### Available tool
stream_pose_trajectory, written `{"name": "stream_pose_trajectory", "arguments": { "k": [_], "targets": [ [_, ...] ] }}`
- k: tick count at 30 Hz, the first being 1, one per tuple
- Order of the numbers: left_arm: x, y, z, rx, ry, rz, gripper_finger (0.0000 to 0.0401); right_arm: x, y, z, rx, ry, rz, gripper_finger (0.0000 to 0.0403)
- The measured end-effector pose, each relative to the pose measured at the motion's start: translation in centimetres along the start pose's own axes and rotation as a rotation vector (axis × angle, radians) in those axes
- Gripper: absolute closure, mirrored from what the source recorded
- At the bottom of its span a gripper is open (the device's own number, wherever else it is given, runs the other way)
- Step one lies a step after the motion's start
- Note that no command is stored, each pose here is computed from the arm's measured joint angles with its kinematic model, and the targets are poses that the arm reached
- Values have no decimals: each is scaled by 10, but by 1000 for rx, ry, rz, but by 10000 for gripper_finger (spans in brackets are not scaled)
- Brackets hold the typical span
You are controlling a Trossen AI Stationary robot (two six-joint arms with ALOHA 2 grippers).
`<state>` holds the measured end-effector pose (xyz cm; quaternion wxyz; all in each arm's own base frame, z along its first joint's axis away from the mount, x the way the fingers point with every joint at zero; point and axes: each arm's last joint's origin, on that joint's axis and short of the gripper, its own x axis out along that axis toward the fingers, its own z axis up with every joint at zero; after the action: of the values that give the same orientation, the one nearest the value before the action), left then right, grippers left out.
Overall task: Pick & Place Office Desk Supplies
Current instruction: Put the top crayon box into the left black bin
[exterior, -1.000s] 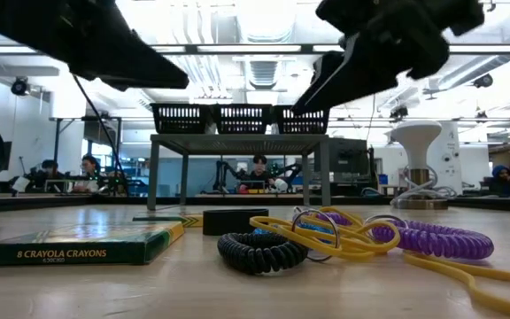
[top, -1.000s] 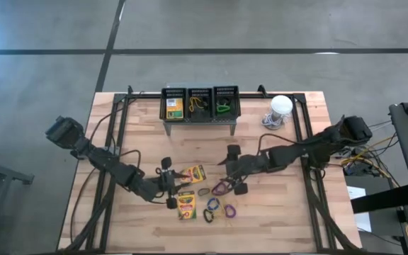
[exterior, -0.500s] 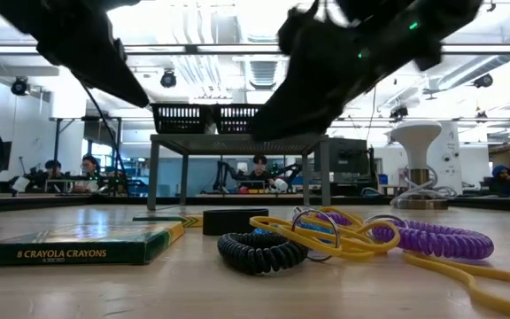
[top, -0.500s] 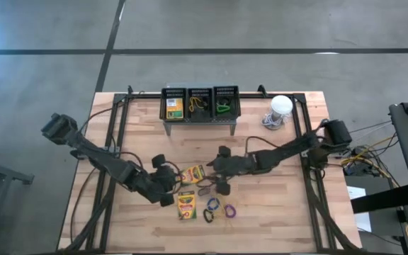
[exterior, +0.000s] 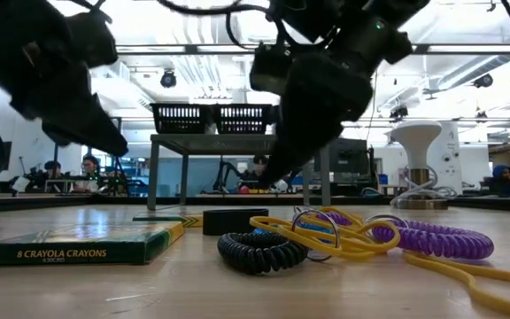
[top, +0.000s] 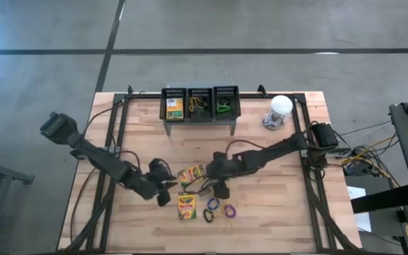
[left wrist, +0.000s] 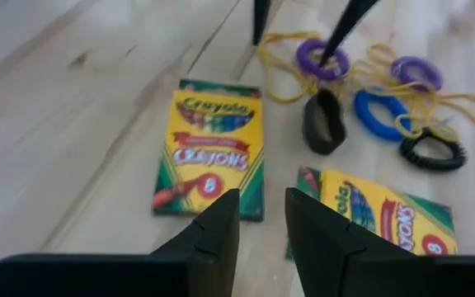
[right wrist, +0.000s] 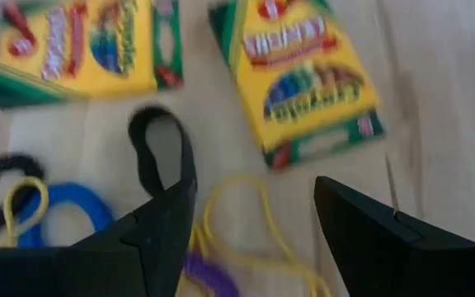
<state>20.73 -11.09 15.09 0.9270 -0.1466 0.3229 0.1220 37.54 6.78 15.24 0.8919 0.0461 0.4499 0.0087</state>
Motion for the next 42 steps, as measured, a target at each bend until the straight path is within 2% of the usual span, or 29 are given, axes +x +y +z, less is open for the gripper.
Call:
{"name": "stream_pose_trajectory", "arguments": {
  "k": [3, 7, 10, 18, 22, 28, 42],
  "targets": [
    [3, 10, -13, -1, -39, -38, 295, 9, -6, -6, 83, 16, -15, 157],
    [5, 22, -29, -17, -40, -69, 295, 29, -25, -13, 246, -7, 111, 161],
    [6, 31, -38, -13, -39, -73, 295, 37, -37, -13, 366, -11, 108, 161],
    [5, 42, -49, 9, -44, -65, 297, 43, -51, -9, 499, -33, 204, 163],
    [5, 40, -46, 11, -68, -84, 322, 50, -52, -6, 527, -49, 259, 164],
    [8, 40, -50, 17, -25, -103, 393, 69, -52, -2, 563, -70, 282, 165],
    [7, 41, -62, -122, 207, -187, 400, 73, -51, 14, 546, -111, 268, 165]
  ]
}}
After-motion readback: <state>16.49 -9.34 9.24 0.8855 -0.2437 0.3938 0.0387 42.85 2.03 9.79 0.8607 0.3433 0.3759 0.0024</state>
